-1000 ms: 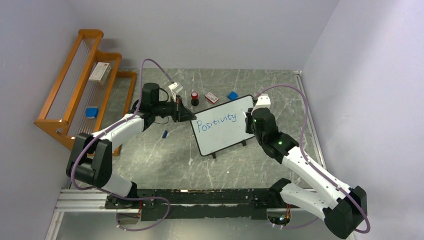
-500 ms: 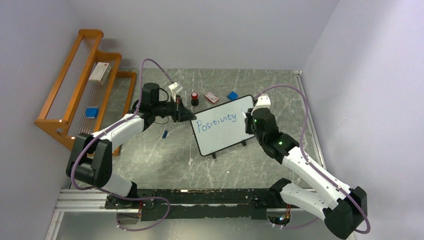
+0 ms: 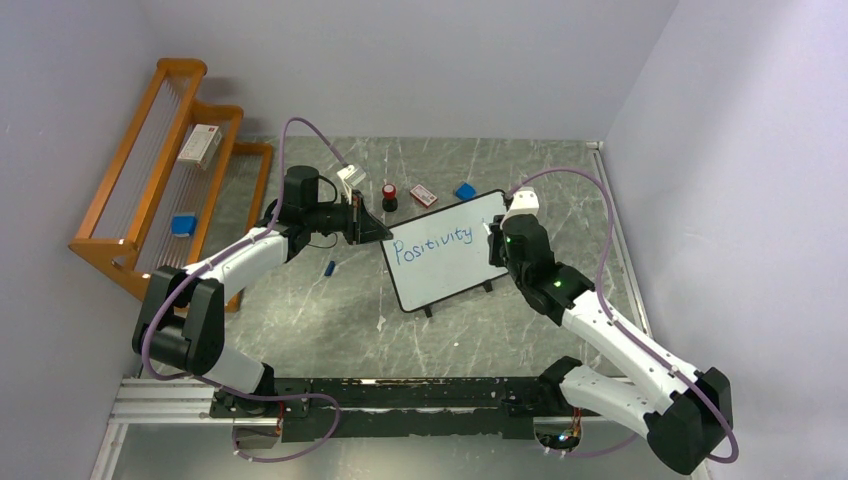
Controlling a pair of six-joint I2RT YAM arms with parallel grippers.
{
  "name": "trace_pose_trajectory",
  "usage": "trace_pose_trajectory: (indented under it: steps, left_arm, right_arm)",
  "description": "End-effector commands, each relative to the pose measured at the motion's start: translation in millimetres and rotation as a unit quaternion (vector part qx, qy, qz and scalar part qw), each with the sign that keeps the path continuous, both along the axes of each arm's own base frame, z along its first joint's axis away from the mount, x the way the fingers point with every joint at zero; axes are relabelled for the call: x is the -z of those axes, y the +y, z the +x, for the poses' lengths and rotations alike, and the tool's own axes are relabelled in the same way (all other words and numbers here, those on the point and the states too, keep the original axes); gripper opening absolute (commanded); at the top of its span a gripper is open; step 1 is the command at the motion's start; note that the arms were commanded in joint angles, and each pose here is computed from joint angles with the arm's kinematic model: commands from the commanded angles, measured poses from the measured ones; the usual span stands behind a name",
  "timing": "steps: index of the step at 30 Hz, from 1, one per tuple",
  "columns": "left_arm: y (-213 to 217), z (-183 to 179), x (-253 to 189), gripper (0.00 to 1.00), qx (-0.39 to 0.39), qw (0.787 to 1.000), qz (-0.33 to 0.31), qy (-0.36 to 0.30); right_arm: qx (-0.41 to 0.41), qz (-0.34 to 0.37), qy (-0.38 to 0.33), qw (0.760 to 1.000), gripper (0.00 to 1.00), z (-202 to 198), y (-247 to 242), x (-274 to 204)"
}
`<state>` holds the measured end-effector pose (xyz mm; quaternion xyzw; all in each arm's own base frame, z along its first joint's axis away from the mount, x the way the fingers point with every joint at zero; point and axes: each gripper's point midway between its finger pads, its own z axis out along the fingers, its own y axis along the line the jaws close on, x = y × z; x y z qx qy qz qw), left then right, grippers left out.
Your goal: Write a sentence on the whiteboard
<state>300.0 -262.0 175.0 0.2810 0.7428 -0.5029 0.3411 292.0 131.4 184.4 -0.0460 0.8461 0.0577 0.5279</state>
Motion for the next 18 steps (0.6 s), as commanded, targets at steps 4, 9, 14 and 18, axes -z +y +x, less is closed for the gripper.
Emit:
trace_pose_trajectory:
  steps: [4,9,14,18]
  left_arm:
    - [7.3,3.2,28.8,0.05,-0.022,0.999,0.043,0.018]
    - [7.4,3.3,28.3,0.05,-0.022,0.999,0.043,0.017]
    - [7.4,3.0,28.0,0.05,-0.022,0.999,0.043,0.017]
    - [7.4,3.3,28.2,0.05,-0.022,0.999,0.043,0.017]
  right_arm:
    - [0.008,-0.006,0.003,1.0,0.0,1.8,-4.1,3.3]
    - [0.006,-0.006,0.017,1.0,0.0,-4.3,-5.5,8.1]
    - [0.007,-0.008,0.029,1.0,0.0,-9.6,-7.8,12.7]
    - [0.008,-0.009,0.037,0.999,0.0,-12.4,-9.0,16.3]
